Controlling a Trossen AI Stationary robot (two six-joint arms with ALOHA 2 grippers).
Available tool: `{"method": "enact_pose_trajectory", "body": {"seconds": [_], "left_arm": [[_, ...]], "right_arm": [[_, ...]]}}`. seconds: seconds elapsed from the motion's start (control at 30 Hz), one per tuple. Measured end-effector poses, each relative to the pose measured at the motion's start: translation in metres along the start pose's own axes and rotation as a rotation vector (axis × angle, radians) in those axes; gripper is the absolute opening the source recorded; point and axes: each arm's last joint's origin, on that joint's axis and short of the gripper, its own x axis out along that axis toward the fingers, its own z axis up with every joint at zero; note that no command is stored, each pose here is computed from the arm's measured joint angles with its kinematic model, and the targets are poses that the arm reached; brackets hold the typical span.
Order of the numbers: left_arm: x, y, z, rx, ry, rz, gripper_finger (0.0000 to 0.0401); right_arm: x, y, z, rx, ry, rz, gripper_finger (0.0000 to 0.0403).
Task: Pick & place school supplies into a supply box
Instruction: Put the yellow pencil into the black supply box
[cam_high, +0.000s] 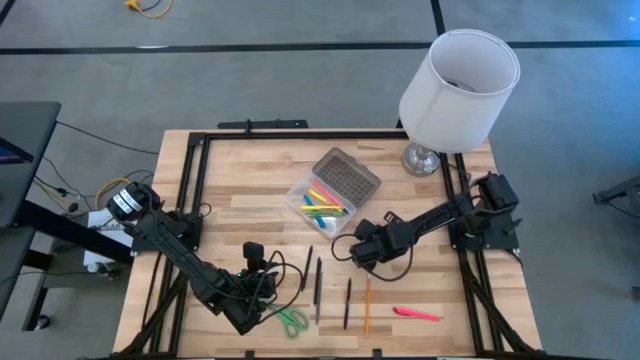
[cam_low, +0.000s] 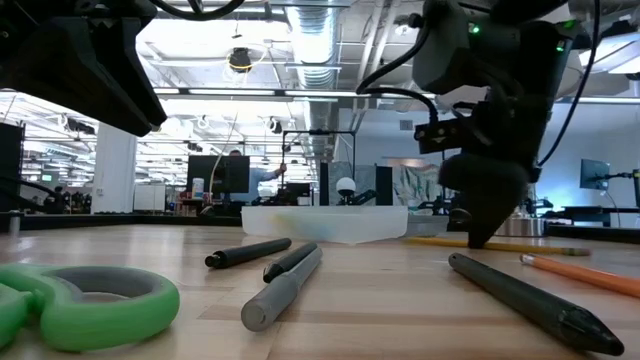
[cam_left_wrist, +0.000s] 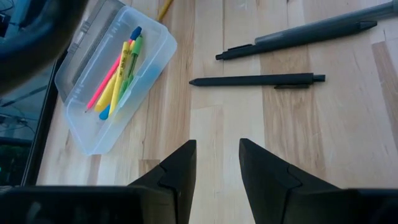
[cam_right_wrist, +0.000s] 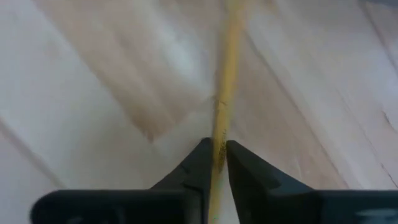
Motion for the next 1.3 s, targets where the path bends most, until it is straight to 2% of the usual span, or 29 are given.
{"method": "enact_pose_trajectory", "body": {"seconds": [0.17,0.33,0.5,0.93,1.3], "left_arm": [[0.000,0.000,0.000,0.000,0.000,0.000,0.0116],[0.000,0.000,0.000,0.000,0.000,0.000,0.0116],[0.001,0.001,0.000,-0.002,-0.001,0.005,0.0116],[0.002,0.002,0.001,-0.004,-0.009,0.027,0.0116],[0.007,0.007,0.003,-0.002,0.006,0.039,0.0116]], "right_arm": [[-0.004,0.006,-0.013,-0.080,0.019,-0.006,0.0006],[-0.009,0.014,-0.027,-0.142,0.024,-0.013,0.0016],[-0.011,0.017,-0.035,-0.144,0.032,-0.019,0.0025],[-0.009,0.009,-0.023,-0.186,0.164,0.075,0.0043],[-0.011,0.003,-0.017,-0.256,0.189,0.115,0.0007]]}}
